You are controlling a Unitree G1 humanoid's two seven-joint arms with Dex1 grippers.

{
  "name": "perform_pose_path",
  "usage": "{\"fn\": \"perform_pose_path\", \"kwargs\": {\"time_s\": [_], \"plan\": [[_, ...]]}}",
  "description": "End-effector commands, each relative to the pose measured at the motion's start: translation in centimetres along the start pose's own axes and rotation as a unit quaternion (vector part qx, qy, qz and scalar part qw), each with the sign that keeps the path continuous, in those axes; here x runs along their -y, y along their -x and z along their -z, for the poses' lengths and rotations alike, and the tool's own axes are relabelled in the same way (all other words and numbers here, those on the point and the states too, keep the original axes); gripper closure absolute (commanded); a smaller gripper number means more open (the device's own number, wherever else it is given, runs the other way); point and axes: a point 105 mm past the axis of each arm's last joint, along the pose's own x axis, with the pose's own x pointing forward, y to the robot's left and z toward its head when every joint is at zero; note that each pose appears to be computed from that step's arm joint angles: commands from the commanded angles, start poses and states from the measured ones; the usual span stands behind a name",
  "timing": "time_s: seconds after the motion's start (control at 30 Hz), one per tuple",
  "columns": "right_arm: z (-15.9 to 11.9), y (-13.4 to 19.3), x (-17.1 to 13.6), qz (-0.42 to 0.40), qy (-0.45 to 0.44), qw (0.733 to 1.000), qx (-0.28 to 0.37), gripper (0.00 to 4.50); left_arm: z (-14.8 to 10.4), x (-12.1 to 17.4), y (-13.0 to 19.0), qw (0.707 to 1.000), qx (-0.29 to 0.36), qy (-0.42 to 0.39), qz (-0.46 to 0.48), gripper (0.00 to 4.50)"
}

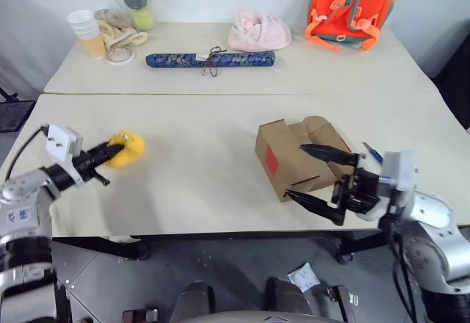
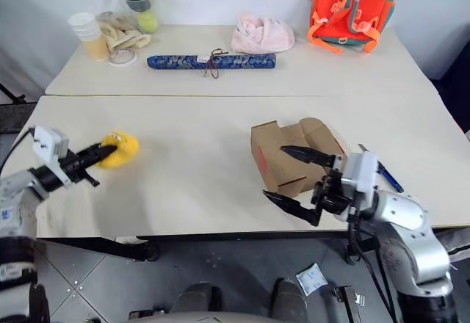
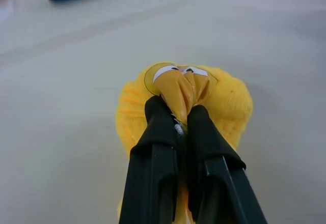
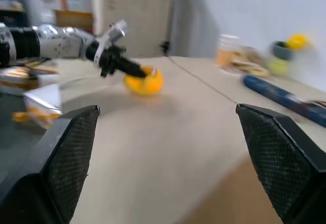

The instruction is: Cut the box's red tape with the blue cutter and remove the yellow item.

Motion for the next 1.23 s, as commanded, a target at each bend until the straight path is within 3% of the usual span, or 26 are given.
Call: {"fn": "perform_pose_path", "kwargs": {"time_s": [0.03, 0.07, 0.27, 0.53, 0.73, 0.93, 1.23], "plan": [[-0.2, -1.0, 0.1, -0.014, 0.014, 1.000, 0.020, 0.00, -1.2, 0.7, 0.5, 1.000, 0.018, -0.002, -0.012, 4.49], [-0.1, -1.2, 0.1, -0.018, 0.012, 1.000, 0.020, 0.00, -1.0, 0.8, 0.6, 1.000, 0.020, 0.005, -0.017, 4.49], [0.2, -1.4, 0.1, -0.027, -0.001, 1.000, 0.011, 0.00, -2.0, 1.7, 0.0, 0.998, 0.048, 0.028, -0.019, 2.61], [-0.2, 0.1, 0.7, -0.012, -0.003, 1.000, -0.016, 0.00, -4.7, 0.2, 0.4, 0.996, 0.075, 0.026, -0.046, 0.12], [-0.9, 1.6, 0.9, -0.007, 0.004, 0.999, -0.035, 0.00, -3.5, -0.4, 4.7, 1.000, 0.005, -0.013, 0.008, 0.12], [-0.7, 2.7, 1.0, -0.014, 0.000, 0.998, -0.069, 0.00, -2.0, 1.0, 8.8, 0.995, -0.052, -0.052, 0.061, 0.12], [0.8, 3.2, 0.6, -0.018, 0.028, 0.996, -0.087, 0.00, -0.3, 2.2, 9.2, 0.997, -0.037, -0.072, 0.018, 0.12]]}}
